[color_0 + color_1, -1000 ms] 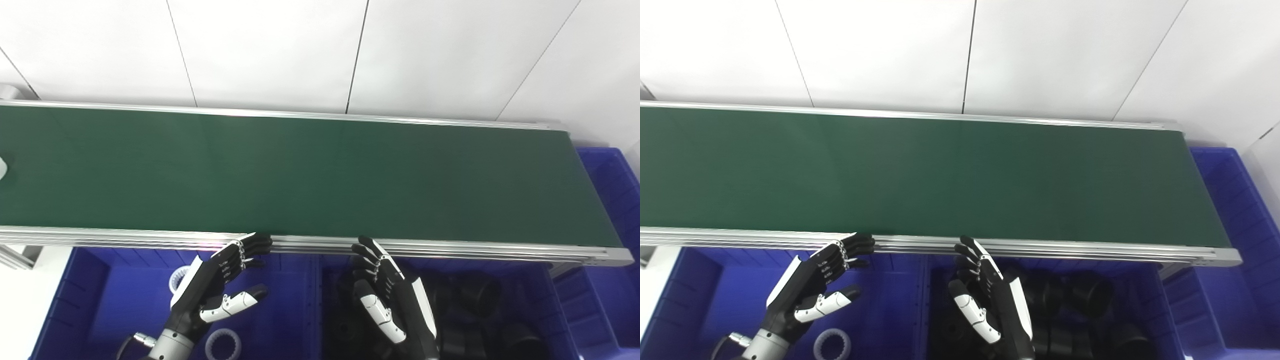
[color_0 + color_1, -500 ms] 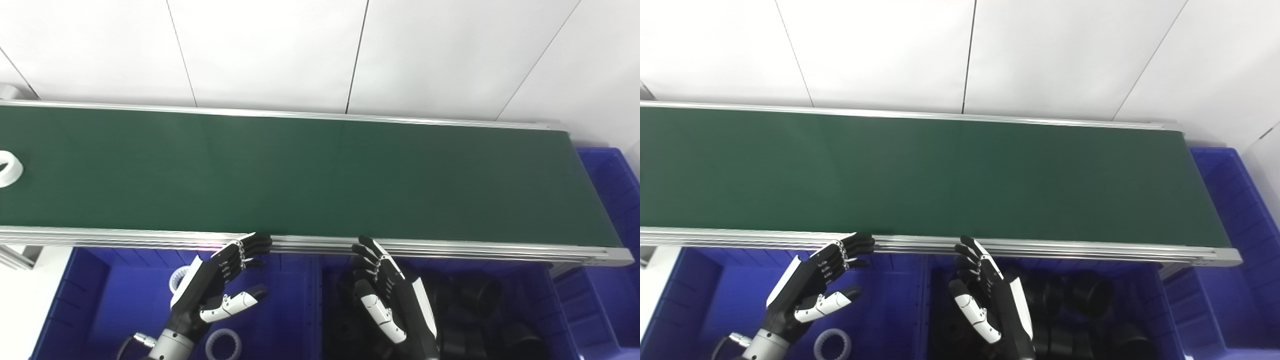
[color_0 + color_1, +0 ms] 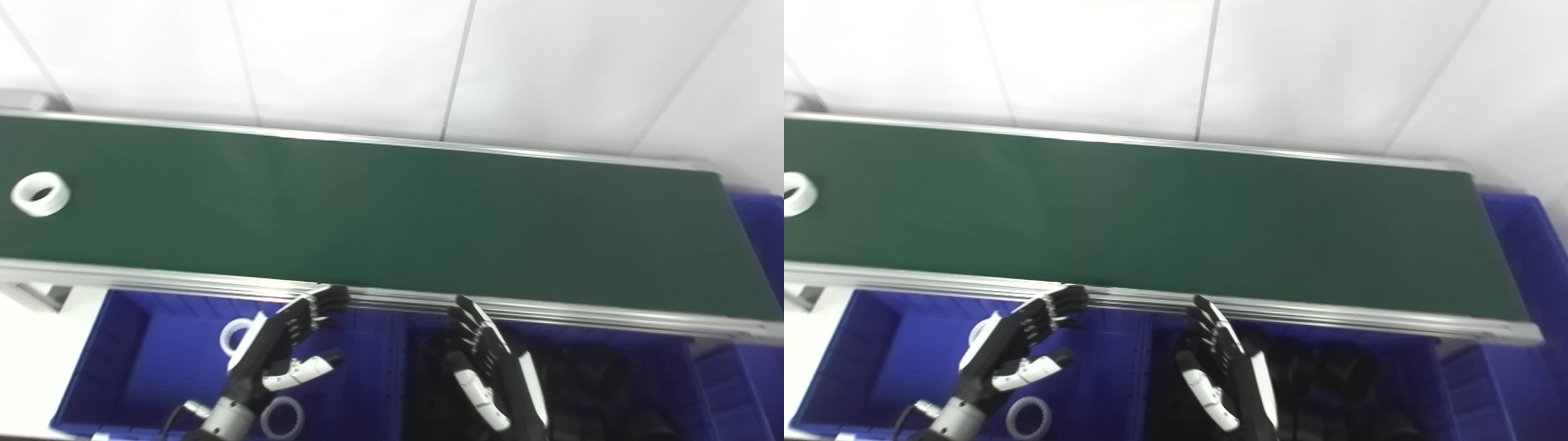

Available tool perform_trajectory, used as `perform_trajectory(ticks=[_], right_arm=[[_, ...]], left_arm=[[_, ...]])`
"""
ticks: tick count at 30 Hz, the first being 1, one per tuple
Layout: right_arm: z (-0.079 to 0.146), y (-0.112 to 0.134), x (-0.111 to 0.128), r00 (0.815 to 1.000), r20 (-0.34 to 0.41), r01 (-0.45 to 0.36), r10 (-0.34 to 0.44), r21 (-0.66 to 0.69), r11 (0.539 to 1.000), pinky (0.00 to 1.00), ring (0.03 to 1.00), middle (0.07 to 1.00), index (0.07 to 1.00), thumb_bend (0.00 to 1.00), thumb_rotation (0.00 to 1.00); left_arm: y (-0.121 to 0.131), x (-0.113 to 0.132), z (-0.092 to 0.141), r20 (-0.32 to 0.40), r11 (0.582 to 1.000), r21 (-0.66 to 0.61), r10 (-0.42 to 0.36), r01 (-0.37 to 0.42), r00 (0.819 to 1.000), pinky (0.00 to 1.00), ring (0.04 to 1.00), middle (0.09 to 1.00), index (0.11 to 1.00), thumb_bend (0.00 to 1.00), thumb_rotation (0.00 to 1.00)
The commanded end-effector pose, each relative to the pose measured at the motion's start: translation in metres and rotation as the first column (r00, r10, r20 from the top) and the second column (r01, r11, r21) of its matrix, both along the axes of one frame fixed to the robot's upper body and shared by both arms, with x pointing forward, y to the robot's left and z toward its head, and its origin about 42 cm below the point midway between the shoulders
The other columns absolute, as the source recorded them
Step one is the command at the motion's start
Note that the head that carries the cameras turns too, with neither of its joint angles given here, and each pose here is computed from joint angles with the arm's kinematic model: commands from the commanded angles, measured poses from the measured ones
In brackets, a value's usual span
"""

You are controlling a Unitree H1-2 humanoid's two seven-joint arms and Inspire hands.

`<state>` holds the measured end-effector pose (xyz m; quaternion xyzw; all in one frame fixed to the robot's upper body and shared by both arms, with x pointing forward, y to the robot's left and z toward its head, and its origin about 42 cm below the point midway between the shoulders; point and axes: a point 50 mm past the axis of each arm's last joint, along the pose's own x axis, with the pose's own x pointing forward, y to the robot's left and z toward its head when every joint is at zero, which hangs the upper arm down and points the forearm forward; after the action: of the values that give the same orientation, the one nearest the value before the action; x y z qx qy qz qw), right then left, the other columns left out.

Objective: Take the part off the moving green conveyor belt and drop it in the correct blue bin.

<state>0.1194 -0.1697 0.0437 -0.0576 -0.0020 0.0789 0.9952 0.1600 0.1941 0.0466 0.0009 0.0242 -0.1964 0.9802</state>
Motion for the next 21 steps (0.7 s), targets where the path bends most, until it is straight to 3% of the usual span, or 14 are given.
perform_trajectory(ticks=[1, 11, 15, 21], right_arm=[[0.007, 0.0, 0.004, 0.997, 0.079, -0.002, 0.0, 0.018, 1.0, 0.73, 0.824, 0.865, 0.916, 0.48, 0.76], [-0.002, 0.002, 0.005, 0.998, 0.058, 0.004, -0.005, 0.015, 1.0, 0.74, 0.83, 0.877, 0.937, 0.4, 0.84], [-0.005, 0.005, 0.009, 0.999, 0.054, 0.003, -0.004, 0.024, 1.0, 0.75, 0.834, 0.875, 0.936, 0.34, 0.82], [-0.008, 0.008, 0.015, 0.999, 0.053, 0.006, -0.007, 0.024, 1.0, 0.74, 0.836, 0.876, 0.935, 0.3, 0.79]], left_arm=[[-0.001, 0.003, 0.005, 0.064, 1.0, -0.002, 0.003, -0.003, 0.998, 0.71, 0.79, 0.804, 0.792, 0.83, 0.41], [0.003, 0.011, 0.01, 0.092, 1.0, 0.02, 0.001, -0.003, 0.996, 0.62, 0.698, 0.749, 0.749, 0.86, 0.33], [0.012, 0.03, 0.028, 0.145, 0.999, 0.039, 0.01, -0.016, 0.989, 0.6, 0.676, 0.729, 0.725, 0.89, 0.32], [0.023, 0.07, 0.07, 0.283, 0.996, 0.049, 0.063, -0.08, 0.957, 0.55, 0.633, 0.687, 0.69, 0.87, 0.16]])
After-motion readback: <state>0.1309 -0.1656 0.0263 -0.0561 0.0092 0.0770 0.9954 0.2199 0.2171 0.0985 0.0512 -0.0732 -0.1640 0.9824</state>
